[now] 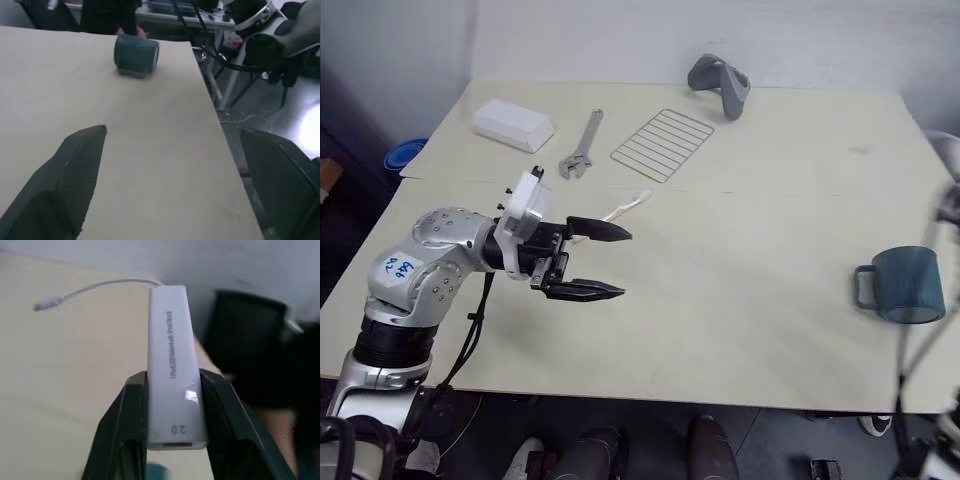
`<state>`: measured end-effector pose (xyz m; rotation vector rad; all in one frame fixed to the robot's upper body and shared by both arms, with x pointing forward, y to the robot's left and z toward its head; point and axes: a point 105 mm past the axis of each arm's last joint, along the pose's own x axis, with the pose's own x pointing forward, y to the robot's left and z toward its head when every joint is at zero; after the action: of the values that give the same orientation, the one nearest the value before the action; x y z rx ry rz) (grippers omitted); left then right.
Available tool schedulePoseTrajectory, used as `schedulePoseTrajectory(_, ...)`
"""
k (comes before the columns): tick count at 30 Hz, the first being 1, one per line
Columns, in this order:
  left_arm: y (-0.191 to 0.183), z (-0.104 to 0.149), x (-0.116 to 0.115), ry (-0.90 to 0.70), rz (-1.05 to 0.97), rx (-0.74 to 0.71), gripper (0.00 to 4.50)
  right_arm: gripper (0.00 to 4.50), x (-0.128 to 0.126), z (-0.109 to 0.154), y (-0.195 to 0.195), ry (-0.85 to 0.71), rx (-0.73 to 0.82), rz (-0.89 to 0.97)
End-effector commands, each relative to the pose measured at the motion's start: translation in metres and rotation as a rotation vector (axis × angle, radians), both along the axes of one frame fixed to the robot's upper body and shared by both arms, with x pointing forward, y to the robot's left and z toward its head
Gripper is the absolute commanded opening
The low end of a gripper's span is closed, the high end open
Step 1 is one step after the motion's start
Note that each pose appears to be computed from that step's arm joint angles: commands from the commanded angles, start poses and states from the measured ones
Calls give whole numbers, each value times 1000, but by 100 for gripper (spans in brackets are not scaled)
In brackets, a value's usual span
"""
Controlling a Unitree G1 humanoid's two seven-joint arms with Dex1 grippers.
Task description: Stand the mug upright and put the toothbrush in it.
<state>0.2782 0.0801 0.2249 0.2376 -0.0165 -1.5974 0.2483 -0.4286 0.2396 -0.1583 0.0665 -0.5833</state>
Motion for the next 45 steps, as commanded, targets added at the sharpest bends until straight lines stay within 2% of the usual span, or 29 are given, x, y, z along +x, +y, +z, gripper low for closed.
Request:
schedulePoseTrajectory(1, -2, 8, 0, -48, -19, -10, 450, 106, -27, -8, -22, -49, 23, -116)
schedulePoseTrajectory(5, 0, 4, 1, -51, -14, -4, 450, 106, -33, -44, -28, -13, 120, -139)
schedulePoseTrajectory(11, -1, 5, 1, -62, -11, -2, 450, 106, -17, -79, -13, -3, 203, -62)
schedulePoseTrajectory(16, -1, 6, 0, -63, -12, -5, 450, 276, -10, -87, -15, 19, 170, -64)
schedulePoseTrajectory(20, 1, 10, 0, -53, 2, -19, 450, 416, -16, -65, -17, 23, 55, -68)
schedulePoseTrajectory(22, 3, 9, 1, -52, 9, -17, 450, 445, -18, -44, -11, 23, -21, -42)
schedulePoseTrajectory(24, 4, 9, 1, -52, 16, -15, 450, 445, -20, -20, -3, 20, -96, -27)
schedulePoseTrajectory(27, 7, 9, 2, -51, 37, -20, 450, 445, -12, 30, 32, -23, -184, 62)
schedulePoseTrajectory(29, 10, 9, 4, -50, 52, -21, 450, 445, -2, 48, 66, -58, -179, 165)
schedulePoseTrajectory(30, 11, 8, 4, -51, 57, -21, 450, 445, 3, 48, 83, -60, -154, 220)
schedulePoseTrajectory(33, 15, 7, 8, -60, 81, -19, 450, 386, 14, 23, 127, -1, -66, 317)
schedulePoseTrajectory(35, 15, 8, 10, -70, 97, -25, 450, 343, 18, -7, 143, 57, -1, 305)
schedulePoseTrajectory(38, 13, 10, 10, -85, 100, -26, 450, 343, 19, -47, 166, 160, 52, 308)
schedulePoseTrajectory(40, 13, 10, 9, -89, 97, -22, 450, 343, 18, -59, 173, 200, 46, 310)
schedulePoseTrajectory(45, 8, 11, 5, -93, 62, -15, 450, 343, 24, -77, 158, 233, 29, 226)
